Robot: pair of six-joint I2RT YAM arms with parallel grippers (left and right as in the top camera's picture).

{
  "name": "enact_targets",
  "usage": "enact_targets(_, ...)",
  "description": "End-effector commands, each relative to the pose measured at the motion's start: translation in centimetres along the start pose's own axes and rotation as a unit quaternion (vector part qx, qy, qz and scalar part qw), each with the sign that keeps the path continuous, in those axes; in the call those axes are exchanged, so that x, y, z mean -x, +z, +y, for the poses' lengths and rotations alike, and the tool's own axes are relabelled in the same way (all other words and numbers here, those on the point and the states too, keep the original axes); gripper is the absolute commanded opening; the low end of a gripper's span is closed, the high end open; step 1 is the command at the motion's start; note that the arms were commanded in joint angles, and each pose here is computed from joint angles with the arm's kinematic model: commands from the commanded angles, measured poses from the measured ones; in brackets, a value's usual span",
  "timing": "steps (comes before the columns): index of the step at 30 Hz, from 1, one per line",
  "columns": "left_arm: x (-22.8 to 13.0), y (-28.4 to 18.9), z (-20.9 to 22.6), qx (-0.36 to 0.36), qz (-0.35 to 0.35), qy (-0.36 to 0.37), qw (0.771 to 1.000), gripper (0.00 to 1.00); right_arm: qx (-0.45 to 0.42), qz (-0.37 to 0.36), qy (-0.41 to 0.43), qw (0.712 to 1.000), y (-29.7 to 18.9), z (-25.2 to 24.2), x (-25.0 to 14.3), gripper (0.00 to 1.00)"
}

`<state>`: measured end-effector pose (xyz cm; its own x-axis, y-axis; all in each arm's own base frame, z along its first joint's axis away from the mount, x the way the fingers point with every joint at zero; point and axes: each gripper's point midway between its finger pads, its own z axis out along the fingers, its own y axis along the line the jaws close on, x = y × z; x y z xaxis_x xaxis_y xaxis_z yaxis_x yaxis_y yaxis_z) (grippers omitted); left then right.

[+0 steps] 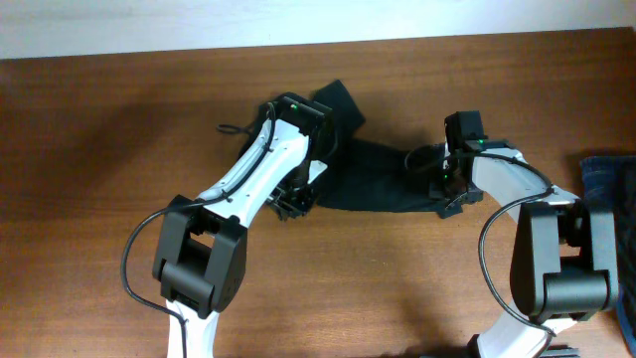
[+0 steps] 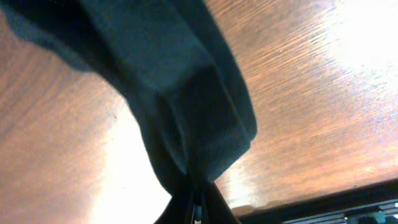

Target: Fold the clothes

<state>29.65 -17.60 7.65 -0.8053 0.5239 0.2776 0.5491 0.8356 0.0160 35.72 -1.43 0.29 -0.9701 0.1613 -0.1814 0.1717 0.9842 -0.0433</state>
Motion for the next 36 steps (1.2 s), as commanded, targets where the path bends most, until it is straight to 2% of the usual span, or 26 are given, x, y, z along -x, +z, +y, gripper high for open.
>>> enact_targets(1,-1.1,-0.1,-0.4,-0.008,0.011,-0.017,1.000,0.05,-0.051,-0.005,0.003,0.999,0.7,-1.8,0.0,0.44)
enact_targets(4,-1.8,0.4,-0.4,-0.009,0.029,-0.017,0.999,0.05,-0.048,-0.020,0.004,0.999,0.7,-1.7,0.8,0.44)
enact_targets(10,-3.3,1.1,-0.5,-0.009,0.061,-0.019,0.998,0.05,-0.046,-0.052,-0.044,0.997,0.6,-1.4,2.5,0.45)
enact_targets(11,-3.6,1.2,-0.5,-0.009,0.068,-0.019,0.997,0.05,-0.046,-0.052,-0.043,0.997,0.6,-1.4,2.5,0.49)
enact_targets(15,-4.9,1.2,-0.5,-0.009,0.094,-0.020,0.995,0.05,-0.046,-0.052,-0.043,0.997,0.7,-1.5,2.5,0.51)
enact_targets(30,-8.9,5.1,-0.7,-0.006,0.180,-0.037,0.983,0.04,-0.048,-0.050,-0.020,0.997,0.8,-3.0,2.6,0.50)
enact_targets(36,-10.8,6.4,-0.8,-0.006,0.217,-0.036,0.976,0.01,-0.048,-0.050,-0.019,0.997,0.8,-3.1,2.6,0.50)
